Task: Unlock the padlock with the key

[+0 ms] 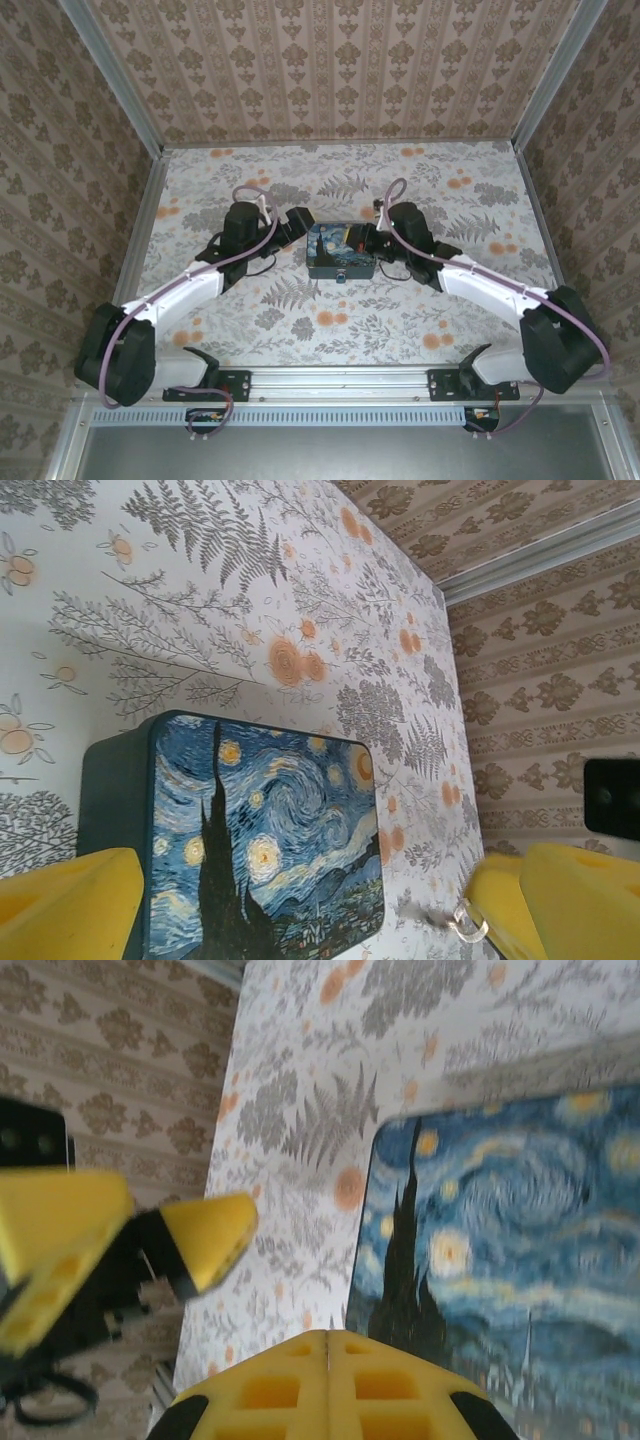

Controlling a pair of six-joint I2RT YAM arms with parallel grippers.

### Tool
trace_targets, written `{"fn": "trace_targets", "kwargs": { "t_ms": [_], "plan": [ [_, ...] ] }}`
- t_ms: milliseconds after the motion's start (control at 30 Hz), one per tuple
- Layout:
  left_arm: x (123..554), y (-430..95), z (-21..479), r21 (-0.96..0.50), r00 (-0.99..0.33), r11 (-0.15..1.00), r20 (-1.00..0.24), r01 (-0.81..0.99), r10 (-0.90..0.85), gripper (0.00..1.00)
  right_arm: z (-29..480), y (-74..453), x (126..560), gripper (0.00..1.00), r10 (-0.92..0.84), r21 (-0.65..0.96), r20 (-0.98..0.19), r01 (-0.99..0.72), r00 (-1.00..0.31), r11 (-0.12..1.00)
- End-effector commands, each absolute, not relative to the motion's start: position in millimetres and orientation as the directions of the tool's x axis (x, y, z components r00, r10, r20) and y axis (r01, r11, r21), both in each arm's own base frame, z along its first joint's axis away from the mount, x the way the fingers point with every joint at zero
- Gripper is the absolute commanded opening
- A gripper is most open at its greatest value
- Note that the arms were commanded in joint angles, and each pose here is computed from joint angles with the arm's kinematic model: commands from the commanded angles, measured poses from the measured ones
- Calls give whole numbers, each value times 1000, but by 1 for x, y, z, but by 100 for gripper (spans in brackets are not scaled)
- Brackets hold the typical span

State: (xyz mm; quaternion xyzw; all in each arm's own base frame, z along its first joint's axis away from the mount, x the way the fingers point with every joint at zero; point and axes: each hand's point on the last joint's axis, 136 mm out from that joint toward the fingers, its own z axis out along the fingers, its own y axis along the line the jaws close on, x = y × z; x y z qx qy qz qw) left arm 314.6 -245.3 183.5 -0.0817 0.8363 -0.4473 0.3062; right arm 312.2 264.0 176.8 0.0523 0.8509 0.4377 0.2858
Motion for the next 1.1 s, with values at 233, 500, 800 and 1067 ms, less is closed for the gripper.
{"fn": "trace_targets", "kwargs": {
  "t_ms": [233, 500, 800, 1067],
  "plan": [
    [310, -233, 177, -743, -783, 651, -496, 160, -374, 100, 81, 276, 216, 0, 99, 657, -275, -112, -956, 745],
    [310, -234, 162, -739, -795, 657, -485, 149, -365, 100, 48, 286, 223, 42, 65, 609, -269, -117, -961, 785],
    [313, -231, 159, -735, -796, 660, -488, 152, -360, 100, 59, 251, 217, 51, 71, 485, -338, -109, -939, 867],
    [314, -228, 156, -738, -796, 660, -481, 140, -369, 100, 42, 225, 201, 49, 10, 351, -323, -110, -947, 930]
  ]
}}
